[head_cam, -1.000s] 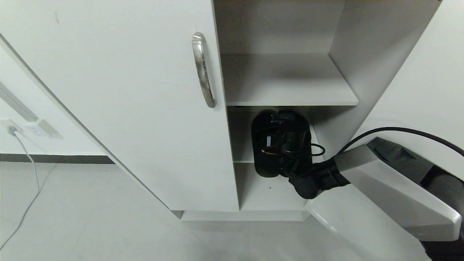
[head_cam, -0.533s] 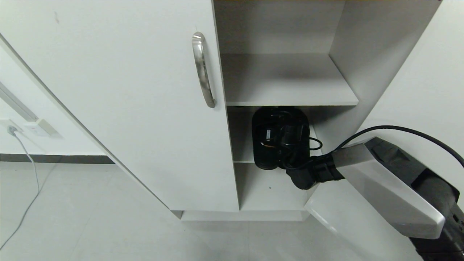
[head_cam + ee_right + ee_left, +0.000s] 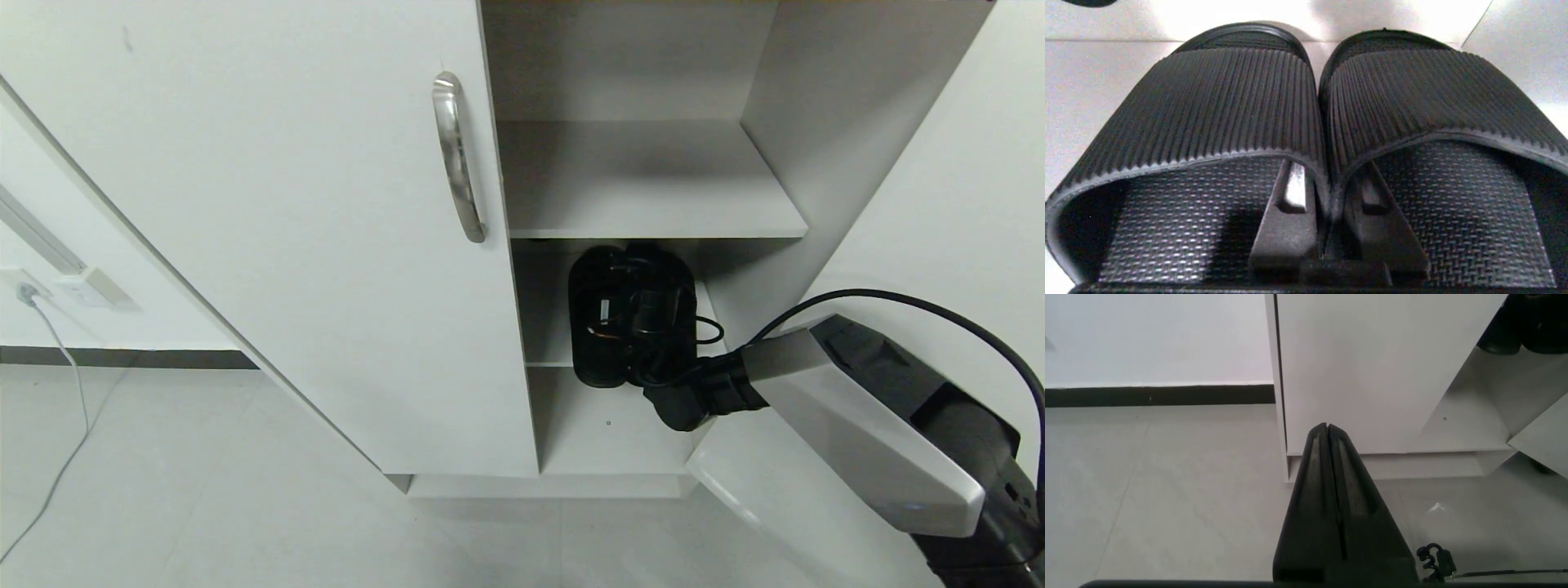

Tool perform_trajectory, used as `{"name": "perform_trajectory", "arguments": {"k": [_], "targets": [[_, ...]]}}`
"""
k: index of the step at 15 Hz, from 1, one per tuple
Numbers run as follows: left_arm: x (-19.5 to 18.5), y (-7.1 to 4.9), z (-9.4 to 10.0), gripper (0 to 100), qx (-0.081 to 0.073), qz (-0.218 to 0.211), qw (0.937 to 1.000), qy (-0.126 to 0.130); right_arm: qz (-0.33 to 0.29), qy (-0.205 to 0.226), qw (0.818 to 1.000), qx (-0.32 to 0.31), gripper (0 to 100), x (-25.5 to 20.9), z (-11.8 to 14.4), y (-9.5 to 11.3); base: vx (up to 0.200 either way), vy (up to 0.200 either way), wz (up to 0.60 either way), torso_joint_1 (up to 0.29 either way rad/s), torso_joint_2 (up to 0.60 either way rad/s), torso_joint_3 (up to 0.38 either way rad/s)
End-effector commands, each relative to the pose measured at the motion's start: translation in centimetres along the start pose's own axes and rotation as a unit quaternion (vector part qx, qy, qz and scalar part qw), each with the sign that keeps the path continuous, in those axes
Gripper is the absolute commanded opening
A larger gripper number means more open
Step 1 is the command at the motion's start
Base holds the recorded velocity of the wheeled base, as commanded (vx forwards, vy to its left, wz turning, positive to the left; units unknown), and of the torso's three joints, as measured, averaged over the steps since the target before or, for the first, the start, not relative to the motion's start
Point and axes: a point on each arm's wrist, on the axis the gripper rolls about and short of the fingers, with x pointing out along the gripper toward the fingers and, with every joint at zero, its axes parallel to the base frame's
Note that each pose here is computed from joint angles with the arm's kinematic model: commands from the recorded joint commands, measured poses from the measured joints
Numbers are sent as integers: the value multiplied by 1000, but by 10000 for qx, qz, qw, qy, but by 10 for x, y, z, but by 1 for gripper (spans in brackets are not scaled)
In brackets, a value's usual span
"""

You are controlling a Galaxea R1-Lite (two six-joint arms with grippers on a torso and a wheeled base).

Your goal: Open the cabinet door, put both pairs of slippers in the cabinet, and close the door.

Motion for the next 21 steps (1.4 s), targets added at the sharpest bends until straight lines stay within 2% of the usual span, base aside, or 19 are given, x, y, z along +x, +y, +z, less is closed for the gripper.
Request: {"name": "perform_trajectory", "arguments": {"k": [1,4,5,8,10,14,21], "targets": [[0,0,0,0,-1,1,10000,2,1,2,10000,-4,0,0,-1,0,0,0,0,0,0,0],[0,0,0,0,-1,1,10000,10,2,8,10000,-9,0,0,-2,0,0,0,0,0,0,0],[0,0,0,0,-1,1,10000,2,2,20,10000,-19,100,0,-2,0,0,0,0,0,0,0],[0,0,0,0,-1,1,10000,2,26,56,10000,-54,100,-4,-3,-1,0,0,0,0,0,0],[0,0,0,0,-1,1,10000,10,41,75,9999,-67,100,-11,6,-4,0,0,0,0,0,0],[0,0,0,0,-1,1,10000,10,202,92,9997,-74,100,-46,21,-13,0,0,0,0,0,0],[0,0,0,0,-1,1,10000,2,639,144,9978,-81,100,-129,6,-38,0,0,0,0,0,0]]}}
